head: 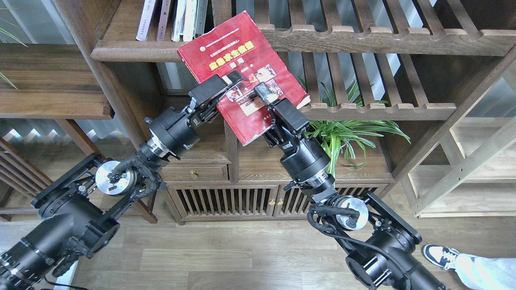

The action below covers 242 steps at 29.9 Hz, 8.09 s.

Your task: Organize books on shelf

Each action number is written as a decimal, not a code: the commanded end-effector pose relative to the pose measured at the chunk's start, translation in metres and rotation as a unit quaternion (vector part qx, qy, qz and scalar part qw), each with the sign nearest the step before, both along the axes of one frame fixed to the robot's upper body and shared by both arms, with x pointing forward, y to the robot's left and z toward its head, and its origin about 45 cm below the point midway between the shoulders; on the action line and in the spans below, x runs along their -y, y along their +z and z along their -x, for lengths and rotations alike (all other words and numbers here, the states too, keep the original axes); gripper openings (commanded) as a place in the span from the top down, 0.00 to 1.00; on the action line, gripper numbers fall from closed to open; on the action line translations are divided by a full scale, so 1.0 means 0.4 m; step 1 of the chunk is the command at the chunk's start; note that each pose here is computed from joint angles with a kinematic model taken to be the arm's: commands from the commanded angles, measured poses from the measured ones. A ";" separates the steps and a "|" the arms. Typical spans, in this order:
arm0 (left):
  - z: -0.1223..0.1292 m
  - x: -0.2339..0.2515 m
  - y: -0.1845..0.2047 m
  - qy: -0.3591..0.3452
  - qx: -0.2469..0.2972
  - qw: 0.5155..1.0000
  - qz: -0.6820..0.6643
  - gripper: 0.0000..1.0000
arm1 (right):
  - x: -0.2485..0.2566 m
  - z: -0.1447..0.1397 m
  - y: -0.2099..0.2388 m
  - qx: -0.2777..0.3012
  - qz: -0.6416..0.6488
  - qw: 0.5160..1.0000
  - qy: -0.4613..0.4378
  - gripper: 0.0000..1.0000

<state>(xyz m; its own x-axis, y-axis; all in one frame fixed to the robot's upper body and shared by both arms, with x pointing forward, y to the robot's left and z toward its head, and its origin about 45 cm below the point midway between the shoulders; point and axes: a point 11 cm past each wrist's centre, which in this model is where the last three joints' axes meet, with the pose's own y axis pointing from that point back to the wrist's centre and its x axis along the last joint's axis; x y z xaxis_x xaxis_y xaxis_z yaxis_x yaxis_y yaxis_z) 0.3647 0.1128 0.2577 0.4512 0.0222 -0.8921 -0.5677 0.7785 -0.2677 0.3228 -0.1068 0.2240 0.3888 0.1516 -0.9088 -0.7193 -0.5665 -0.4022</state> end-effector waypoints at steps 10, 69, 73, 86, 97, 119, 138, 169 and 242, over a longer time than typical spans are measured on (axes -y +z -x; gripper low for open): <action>-0.011 -0.062 0.003 0.019 0.024 0.999 -0.043 0.97 | 0.075 -0.045 0.019 0.009 -0.007 0.998 -0.054 0.14; 0.013 -0.310 0.369 0.190 0.415 0.821 -0.344 1.00 | 0.112 -0.139 0.042 -0.010 0.021 0.996 -0.087 0.11; 0.026 -0.289 0.382 0.192 0.428 0.815 -0.340 1.00 | 0.109 -0.144 0.048 -0.012 0.024 0.996 -0.086 0.11; -0.023 -0.322 0.390 0.326 0.346 0.812 -0.339 1.00 | 0.111 -0.165 0.065 -0.006 0.024 0.996 -0.091 0.11; -0.036 -0.337 0.375 0.375 0.314 0.800 -0.346 1.00 | 0.120 -0.171 0.040 -0.020 0.031 0.995 -0.097 0.09; -0.062 -0.418 0.360 0.378 0.272 0.773 -0.431 1.00 | 0.149 -0.195 0.050 -0.019 0.028 0.993 -0.116 0.09; -0.143 -0.447 0.420 0.396 0.270 0.753 -0.451 1.00 | 0.147 -0.206 0.063 -0.018 0.028 0.993 -0.116 0.09; -0.339 -0.422 0.424 0.408 0.276 0.714 -0.498 0.99 | 0.152 -0.211 0.072 -0.020 0.014 0.993 -0.119 0.09; -0.425 -0.367 0.327 0.391 0.255 0.701 -0.539 0.95 | 0.168 -0.215 0.081 -0.023 -0.004 0.992 -0.127 0.09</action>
